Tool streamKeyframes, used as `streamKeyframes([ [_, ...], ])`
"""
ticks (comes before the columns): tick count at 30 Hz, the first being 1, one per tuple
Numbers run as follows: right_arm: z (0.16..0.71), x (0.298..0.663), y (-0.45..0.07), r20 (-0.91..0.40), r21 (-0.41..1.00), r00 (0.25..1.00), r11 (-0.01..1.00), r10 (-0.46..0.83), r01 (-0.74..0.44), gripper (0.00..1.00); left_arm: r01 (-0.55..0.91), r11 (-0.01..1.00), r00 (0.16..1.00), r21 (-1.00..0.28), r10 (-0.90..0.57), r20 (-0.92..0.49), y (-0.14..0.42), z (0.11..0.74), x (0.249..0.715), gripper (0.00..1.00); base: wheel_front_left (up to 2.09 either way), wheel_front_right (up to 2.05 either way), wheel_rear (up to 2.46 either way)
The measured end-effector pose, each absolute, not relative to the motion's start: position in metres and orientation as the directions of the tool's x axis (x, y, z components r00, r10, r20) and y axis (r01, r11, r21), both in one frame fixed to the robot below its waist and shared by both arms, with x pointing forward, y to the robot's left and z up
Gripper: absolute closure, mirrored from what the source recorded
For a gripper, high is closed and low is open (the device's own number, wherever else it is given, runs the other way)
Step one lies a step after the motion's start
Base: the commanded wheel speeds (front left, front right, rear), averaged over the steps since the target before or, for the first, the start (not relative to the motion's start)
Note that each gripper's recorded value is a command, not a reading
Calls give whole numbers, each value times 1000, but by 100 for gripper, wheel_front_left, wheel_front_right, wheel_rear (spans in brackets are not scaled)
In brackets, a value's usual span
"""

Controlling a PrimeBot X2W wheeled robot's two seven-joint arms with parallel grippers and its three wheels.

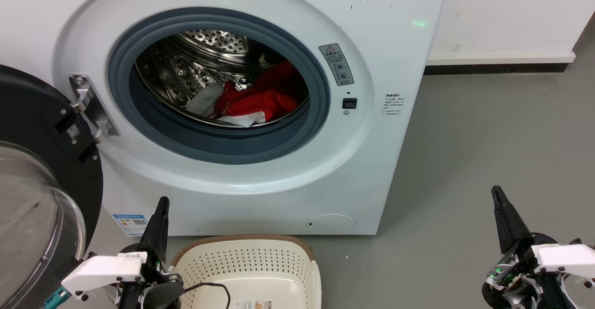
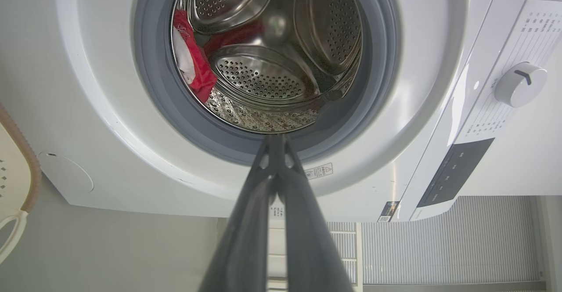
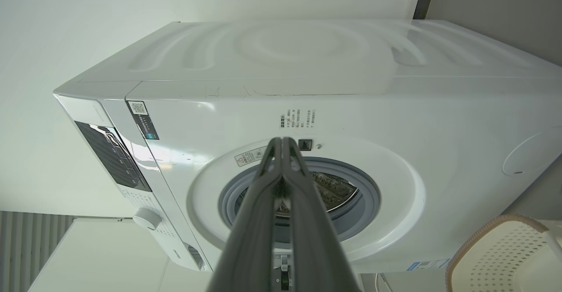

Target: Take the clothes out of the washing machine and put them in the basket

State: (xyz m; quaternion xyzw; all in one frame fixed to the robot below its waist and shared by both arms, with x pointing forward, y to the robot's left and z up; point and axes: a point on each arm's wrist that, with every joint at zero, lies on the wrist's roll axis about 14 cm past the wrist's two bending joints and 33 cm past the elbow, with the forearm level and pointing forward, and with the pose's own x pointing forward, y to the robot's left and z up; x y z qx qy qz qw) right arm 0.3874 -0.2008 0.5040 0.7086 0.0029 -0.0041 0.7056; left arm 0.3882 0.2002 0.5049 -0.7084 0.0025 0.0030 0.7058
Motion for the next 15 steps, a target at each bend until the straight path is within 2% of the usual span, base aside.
streamKeyframes([
  [15,504,387,-201,-10,1000,1000,-4,-1,10,100,-8,-4,1000,-1000,1,-8,200,505,388,100,0,0,0],
])
